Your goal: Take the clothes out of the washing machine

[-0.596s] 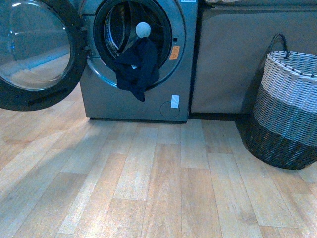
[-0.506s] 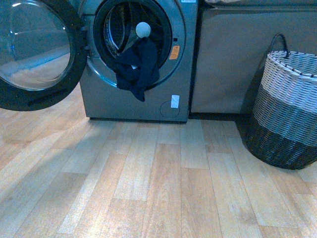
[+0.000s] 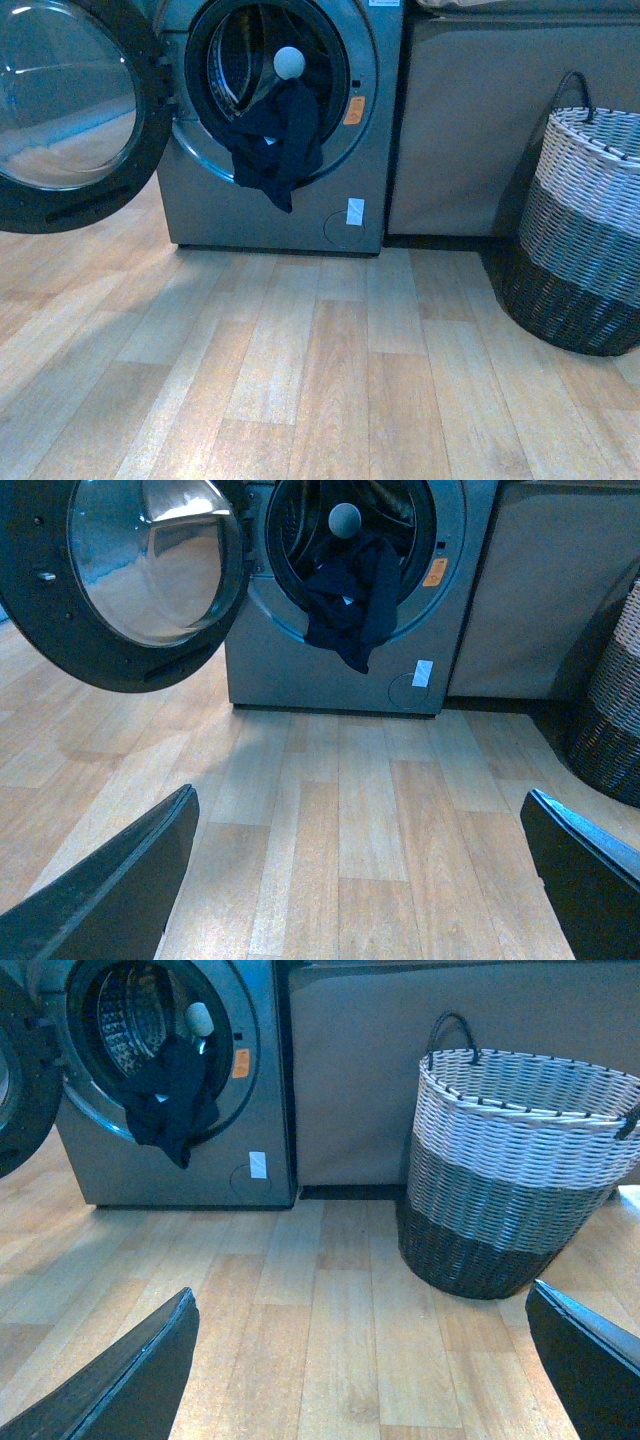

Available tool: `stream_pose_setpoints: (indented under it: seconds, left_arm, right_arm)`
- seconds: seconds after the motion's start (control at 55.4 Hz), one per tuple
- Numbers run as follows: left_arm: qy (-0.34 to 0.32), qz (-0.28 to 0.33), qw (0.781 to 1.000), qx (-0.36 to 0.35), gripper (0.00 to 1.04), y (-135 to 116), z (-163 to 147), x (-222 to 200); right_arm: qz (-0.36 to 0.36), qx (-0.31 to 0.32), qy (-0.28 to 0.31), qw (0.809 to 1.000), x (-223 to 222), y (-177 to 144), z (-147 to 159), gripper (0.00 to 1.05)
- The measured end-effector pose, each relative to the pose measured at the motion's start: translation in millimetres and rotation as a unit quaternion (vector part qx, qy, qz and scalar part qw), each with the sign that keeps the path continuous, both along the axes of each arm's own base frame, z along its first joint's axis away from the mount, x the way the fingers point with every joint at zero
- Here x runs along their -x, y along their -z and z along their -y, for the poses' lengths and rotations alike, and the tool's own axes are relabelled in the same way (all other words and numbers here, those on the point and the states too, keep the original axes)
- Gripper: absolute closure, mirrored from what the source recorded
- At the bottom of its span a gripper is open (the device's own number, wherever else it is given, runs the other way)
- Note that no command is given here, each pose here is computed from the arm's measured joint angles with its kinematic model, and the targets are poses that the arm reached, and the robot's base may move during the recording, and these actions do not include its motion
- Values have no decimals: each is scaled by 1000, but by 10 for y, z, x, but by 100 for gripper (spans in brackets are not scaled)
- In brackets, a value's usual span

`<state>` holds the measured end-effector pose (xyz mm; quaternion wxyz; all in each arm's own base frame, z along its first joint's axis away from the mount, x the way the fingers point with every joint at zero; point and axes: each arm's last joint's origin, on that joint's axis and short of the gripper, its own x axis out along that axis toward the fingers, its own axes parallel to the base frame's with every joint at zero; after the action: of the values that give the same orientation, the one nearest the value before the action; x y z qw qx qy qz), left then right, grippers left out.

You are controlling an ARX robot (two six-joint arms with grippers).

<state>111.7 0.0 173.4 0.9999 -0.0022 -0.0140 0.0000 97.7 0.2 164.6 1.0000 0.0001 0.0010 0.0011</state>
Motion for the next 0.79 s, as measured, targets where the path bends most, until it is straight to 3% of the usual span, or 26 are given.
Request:
stream_pose_setpoints:
  seconds: [0.794]
  left_arm:
    - [0,-2,1000,0,7,4,0,-3]
  right_arm:
    - [0,0,2,1000,0,0,1,7]
